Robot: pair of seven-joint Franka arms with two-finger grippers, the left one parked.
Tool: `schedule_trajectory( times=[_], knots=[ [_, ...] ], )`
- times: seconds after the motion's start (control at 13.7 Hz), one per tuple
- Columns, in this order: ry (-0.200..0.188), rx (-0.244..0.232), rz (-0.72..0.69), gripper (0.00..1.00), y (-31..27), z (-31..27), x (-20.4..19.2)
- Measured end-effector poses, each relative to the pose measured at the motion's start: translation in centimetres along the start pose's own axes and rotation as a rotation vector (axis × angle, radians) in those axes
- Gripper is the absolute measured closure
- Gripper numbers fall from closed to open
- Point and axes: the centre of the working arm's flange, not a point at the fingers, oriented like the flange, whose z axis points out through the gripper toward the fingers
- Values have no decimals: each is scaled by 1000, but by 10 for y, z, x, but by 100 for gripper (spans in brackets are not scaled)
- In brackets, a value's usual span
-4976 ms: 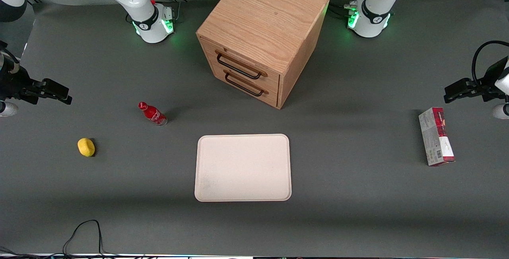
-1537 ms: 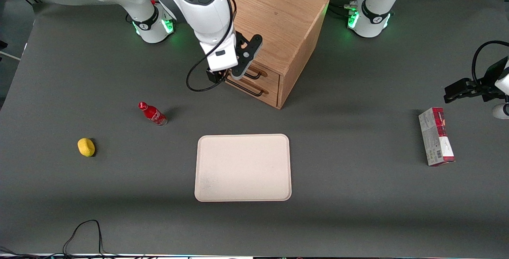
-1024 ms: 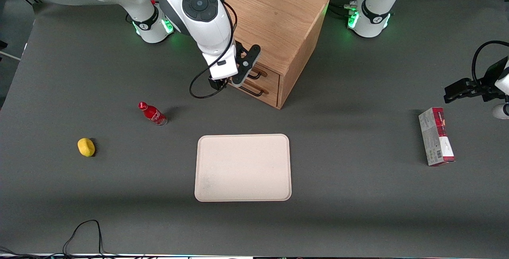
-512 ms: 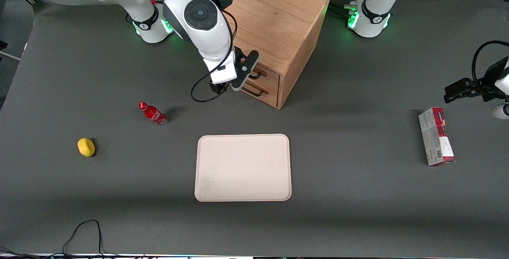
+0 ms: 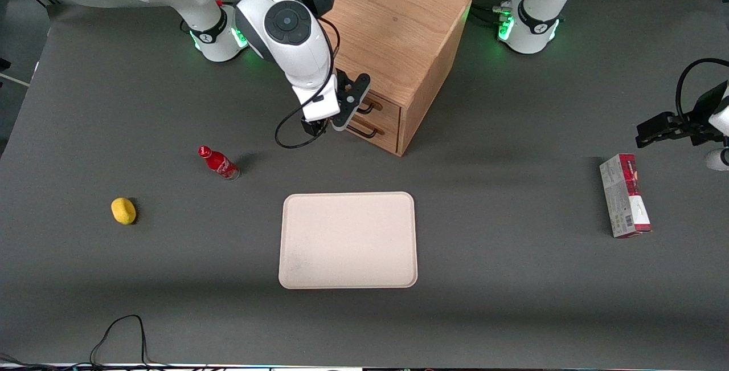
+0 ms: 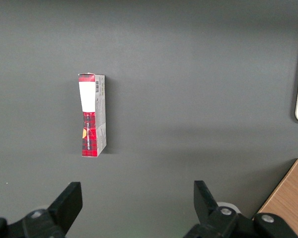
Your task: Open upper drawer
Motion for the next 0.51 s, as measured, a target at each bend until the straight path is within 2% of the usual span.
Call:
schedule_trajectory(
  times=[0.51],
  knots=[
    [3, -5, -2, 0, 9, 8, -4]
  ],
)
